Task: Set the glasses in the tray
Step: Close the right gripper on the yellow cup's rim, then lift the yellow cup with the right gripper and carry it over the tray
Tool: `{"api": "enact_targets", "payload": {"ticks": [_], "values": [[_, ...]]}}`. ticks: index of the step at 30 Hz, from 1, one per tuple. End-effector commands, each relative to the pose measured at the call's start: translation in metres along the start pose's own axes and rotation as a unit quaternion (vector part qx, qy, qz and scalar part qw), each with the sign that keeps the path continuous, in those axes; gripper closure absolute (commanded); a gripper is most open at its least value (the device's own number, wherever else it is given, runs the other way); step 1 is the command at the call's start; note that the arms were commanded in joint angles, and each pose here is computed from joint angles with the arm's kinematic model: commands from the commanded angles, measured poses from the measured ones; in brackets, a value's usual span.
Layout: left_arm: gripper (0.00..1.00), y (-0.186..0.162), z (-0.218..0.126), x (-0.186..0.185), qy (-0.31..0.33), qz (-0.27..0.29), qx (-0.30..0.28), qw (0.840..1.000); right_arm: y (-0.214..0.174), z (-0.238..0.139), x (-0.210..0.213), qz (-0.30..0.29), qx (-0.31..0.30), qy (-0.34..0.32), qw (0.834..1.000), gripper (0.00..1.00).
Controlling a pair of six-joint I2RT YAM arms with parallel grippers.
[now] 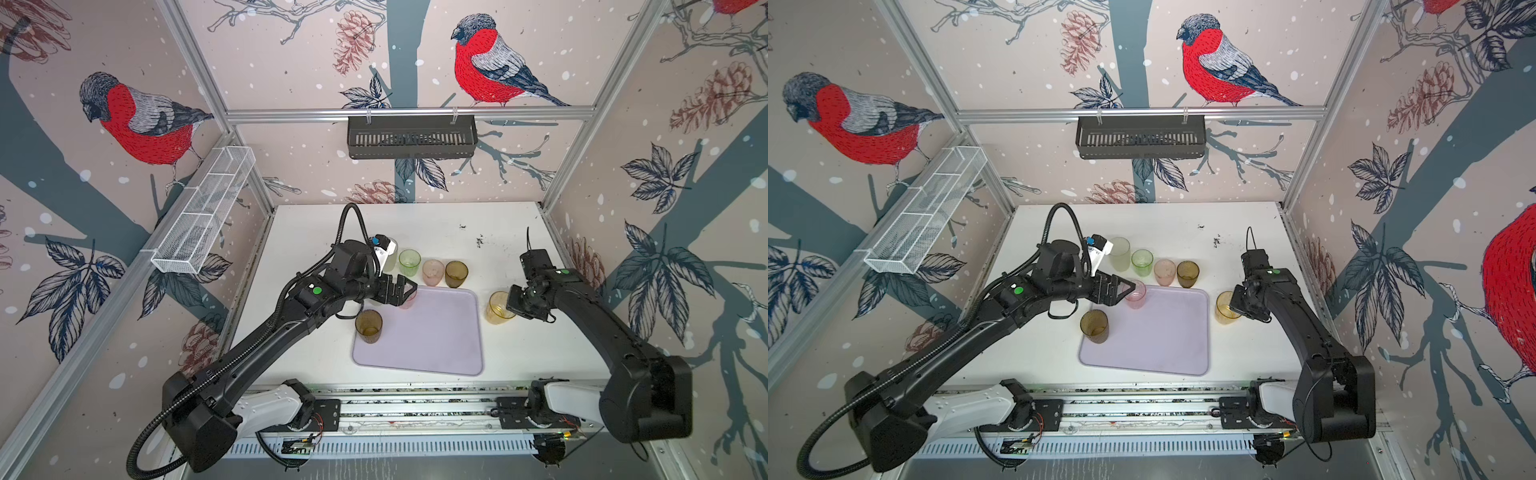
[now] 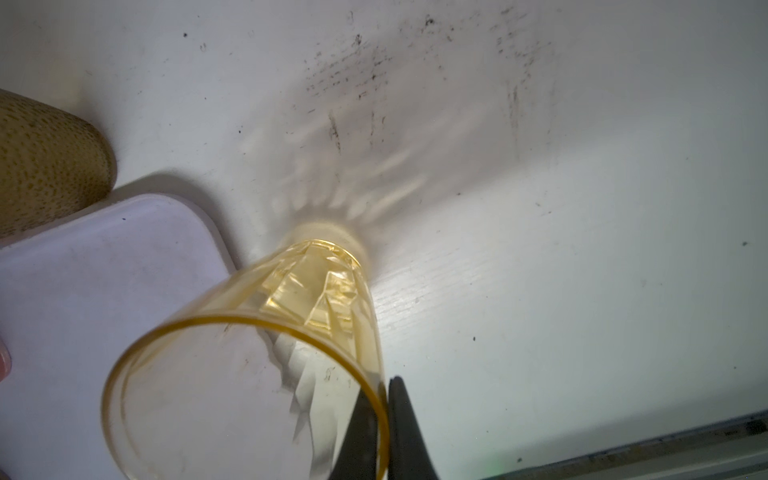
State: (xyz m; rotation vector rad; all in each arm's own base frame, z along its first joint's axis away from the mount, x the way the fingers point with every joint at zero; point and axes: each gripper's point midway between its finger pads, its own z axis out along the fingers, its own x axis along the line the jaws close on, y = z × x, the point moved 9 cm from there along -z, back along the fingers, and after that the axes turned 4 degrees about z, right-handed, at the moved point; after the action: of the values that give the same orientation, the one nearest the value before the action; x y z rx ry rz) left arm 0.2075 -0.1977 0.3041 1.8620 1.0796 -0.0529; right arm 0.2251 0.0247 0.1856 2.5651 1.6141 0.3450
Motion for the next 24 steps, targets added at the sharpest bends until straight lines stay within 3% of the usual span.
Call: {"api": "enact_targets", "payload": {"ticks": [1,12,24], "values": [[0.03,0.006,-0.002,-0.002,-0.004,0.002,-0.024,1.000,-0.001,-0.010,-0.002,0.006,-0.015,-0.010,1.000,0.98],[0.02,0.008,-0.005,-0.003,0.001,0.000,-0.025,1.000,-0.002,-0.026,0.006,-0.006,-0.036,0.000,0.999,0.99],[0.02,0.006,-0.005,0.000,0.016,-0.006,-0.018,1.000,-0.008,-0.048,0.045,-0.085,-0.059,-0.011,0.995,0.99]]}}
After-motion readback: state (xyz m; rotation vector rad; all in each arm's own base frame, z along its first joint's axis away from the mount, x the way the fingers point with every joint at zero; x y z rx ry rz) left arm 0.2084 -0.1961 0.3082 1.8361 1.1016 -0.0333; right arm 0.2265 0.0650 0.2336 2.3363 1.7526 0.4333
